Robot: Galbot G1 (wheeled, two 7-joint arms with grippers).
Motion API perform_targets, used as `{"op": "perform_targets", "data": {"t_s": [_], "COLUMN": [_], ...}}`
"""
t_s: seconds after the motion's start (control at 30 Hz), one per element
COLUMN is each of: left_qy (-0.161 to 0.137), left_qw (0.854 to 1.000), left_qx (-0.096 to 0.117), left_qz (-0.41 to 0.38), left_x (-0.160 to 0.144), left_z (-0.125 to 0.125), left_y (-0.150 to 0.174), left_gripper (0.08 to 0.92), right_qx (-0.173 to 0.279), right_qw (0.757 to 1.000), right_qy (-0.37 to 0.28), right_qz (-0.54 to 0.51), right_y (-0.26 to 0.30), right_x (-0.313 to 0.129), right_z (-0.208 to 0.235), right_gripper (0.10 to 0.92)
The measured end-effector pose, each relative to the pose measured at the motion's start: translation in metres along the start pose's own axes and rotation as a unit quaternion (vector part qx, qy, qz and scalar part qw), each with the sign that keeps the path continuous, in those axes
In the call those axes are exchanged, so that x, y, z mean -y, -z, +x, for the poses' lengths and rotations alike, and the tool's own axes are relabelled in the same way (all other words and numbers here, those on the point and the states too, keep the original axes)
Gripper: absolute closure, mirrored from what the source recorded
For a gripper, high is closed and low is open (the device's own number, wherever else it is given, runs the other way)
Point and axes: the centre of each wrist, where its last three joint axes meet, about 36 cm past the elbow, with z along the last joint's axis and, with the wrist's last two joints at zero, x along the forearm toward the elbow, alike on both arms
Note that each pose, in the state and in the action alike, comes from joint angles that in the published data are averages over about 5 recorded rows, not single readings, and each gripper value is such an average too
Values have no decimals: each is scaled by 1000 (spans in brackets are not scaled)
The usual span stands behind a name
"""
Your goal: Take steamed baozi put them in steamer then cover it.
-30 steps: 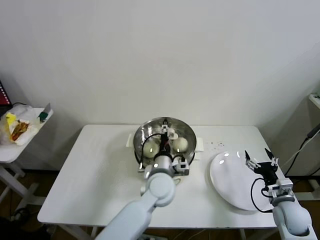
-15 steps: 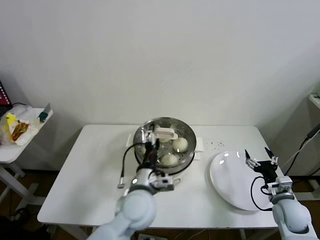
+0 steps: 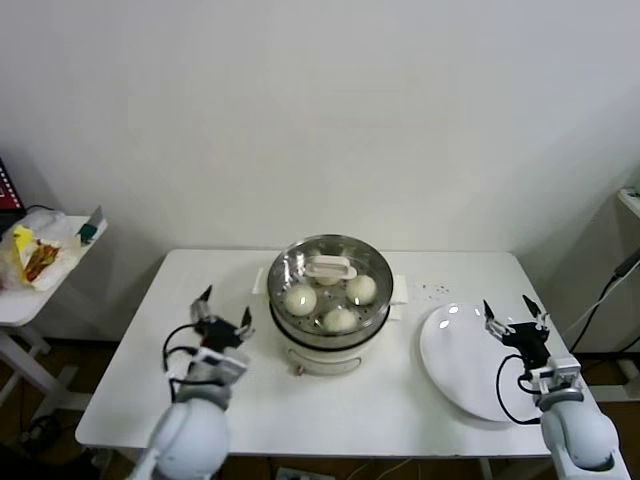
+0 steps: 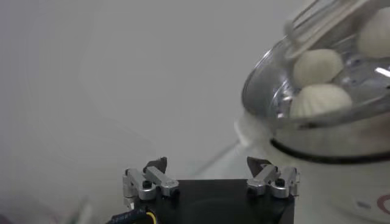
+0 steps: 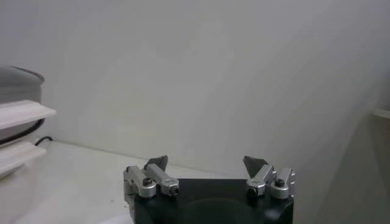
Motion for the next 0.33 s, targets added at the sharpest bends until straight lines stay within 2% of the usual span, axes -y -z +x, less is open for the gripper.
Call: {"op": "perform_targets", "data": {"t_s": [0.1,0.27,0.33], "left_qy": [-7,10,15], "left_qw": [998,987,985], "left_qx": [3,53,63], "left_qz": [68,150,161], "left_x": [-10,-19,-20], "left_z": [-4,-9,-10], "left_y": [-23,-57,-63], "left_gripper": [177,177,177], "right_qx": [2,6,7], "right_qw": [1000,1000,1000], "right_qy": [1,6,6], "right_qz": [-6,-14,-15], "right_y": [-2,-5,-6], "right_x": [-2,-7,-8], "right_z": [2,6,6], "right_gripper": [200,200,200]}}
